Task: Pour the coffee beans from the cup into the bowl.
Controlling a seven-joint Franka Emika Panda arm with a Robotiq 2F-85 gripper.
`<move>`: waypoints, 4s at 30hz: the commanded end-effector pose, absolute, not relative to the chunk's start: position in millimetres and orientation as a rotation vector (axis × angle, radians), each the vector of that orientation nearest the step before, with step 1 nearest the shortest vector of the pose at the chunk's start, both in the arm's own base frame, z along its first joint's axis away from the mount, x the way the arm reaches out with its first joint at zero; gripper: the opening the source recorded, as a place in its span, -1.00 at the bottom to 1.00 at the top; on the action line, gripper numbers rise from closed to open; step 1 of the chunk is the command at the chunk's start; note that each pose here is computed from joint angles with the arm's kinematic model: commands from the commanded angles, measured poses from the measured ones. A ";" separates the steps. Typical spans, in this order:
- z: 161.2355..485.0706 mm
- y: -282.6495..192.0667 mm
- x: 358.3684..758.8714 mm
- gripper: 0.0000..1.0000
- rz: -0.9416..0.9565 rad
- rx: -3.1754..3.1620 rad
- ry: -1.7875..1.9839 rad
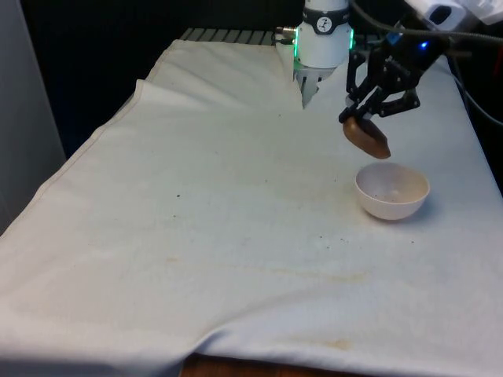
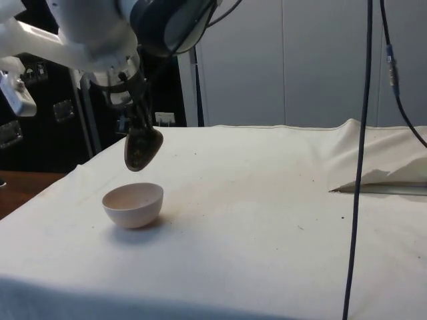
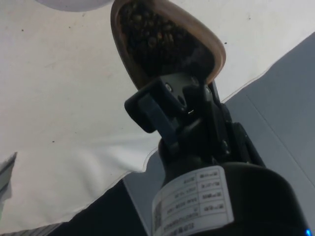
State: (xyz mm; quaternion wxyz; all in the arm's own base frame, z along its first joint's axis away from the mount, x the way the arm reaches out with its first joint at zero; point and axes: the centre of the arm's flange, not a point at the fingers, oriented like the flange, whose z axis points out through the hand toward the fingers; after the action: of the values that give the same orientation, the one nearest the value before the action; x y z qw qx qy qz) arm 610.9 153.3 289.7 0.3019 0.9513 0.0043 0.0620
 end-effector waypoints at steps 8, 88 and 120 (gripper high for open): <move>284.4 166.9 611.1 -0.99 0.160 2.472 0.041; 261.0 237.6 597.5 -0.99 0.255 1.932 0.326; 253.1 275.1 580.7 -0.99 0.314 1.744 0.428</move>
State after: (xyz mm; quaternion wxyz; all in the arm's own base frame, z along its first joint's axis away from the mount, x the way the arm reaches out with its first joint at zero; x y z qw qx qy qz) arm 582.7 271.6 253.4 0.6096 0.7598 0.1812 0.1356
